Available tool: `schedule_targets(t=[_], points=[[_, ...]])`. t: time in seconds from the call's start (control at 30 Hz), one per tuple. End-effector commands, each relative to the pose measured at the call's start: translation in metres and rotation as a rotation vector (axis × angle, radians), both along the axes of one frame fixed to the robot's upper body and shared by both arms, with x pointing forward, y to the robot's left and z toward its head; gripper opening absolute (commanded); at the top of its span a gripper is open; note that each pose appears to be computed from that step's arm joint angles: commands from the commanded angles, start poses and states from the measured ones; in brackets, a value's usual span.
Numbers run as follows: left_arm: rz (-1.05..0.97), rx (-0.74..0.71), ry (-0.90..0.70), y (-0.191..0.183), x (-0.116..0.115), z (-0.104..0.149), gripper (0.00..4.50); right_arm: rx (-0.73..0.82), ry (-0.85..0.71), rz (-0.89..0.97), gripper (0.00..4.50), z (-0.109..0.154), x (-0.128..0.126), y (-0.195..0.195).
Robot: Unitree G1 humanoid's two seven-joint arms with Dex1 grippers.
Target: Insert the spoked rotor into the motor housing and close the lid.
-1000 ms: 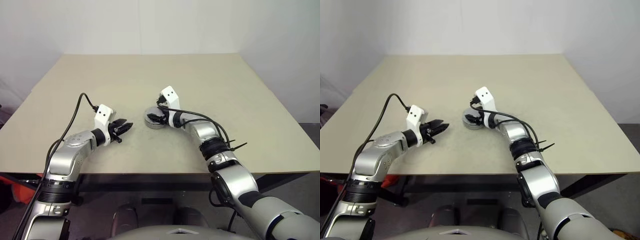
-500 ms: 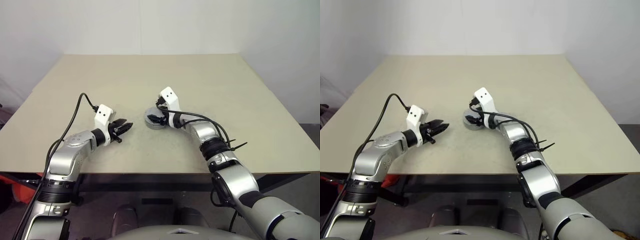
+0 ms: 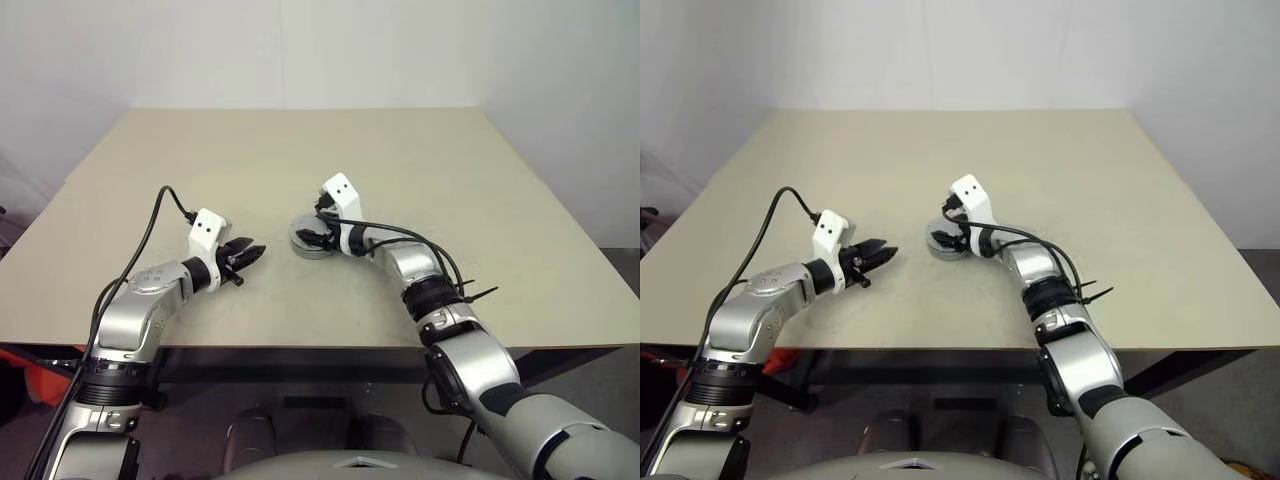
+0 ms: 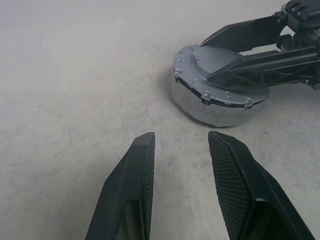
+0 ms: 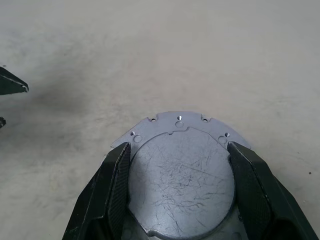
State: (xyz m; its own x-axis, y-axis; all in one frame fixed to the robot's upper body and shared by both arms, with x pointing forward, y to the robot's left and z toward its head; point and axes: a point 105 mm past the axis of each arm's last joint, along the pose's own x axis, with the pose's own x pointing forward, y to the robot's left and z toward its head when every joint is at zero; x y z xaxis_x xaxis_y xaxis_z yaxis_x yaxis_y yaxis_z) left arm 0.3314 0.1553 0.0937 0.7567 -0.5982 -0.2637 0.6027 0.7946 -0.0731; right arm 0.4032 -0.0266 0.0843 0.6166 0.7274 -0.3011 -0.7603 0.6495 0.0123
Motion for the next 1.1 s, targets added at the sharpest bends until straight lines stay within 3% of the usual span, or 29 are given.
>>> schedule_targets(t=[0.03,1.1], points=[[-0.003,0.008,-0.053,0.002,0.002,0.013,1.77,0.074,-0.082,-0.006,2.96,0.029,0.006,0.003],[0.003,0.012,-0.055,0.003,0.002,0.013,1.77,-0.069,-0.051,-0.016,2.96,0.0,0.006,-0.002]])
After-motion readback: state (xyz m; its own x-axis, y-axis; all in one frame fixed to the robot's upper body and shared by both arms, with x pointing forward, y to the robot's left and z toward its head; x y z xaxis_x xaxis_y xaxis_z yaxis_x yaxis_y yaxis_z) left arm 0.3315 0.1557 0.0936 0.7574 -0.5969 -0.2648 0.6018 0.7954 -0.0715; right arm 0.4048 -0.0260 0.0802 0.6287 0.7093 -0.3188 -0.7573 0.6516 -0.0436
